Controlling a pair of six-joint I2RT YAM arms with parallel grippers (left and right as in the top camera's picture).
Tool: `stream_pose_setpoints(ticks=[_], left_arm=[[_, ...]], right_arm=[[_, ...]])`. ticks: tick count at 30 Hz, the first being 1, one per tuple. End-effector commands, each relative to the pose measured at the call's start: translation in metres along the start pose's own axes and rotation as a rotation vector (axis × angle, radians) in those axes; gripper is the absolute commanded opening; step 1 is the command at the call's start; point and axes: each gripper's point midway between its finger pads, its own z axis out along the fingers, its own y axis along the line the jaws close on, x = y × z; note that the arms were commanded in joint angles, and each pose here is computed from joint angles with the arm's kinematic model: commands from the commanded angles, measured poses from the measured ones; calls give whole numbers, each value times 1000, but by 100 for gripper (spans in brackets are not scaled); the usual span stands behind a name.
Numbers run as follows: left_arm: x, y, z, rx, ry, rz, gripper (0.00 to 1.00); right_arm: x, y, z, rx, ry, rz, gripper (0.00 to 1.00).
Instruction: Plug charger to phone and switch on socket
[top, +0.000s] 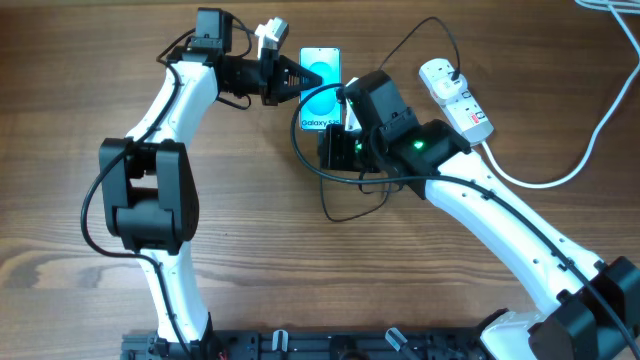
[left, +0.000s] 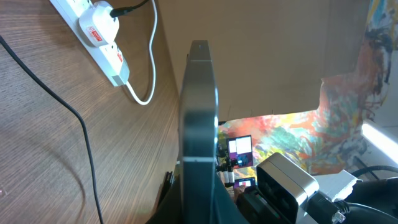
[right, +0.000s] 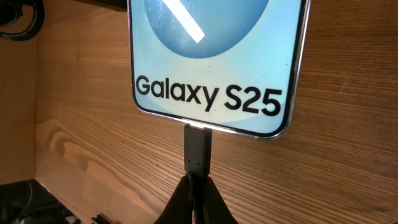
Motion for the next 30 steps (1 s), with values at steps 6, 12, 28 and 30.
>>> stream_pose_setpoints(ticks=[6,12,28,30], left_arm=[[8,-31,3,87,29,76,4],[9,-30,3,84,28,89,4],[10,-24,3,56,24,94,4],[10,-20,3,30,19,91,4]], right_arm=[[-14,3,-3,-1,-49,-6,5],[-16,1,-4,-3,-51,0,5],[-18,0,-12,-21,-45,-13,11],[-17,2,-19,-18,-42,-31,22]])
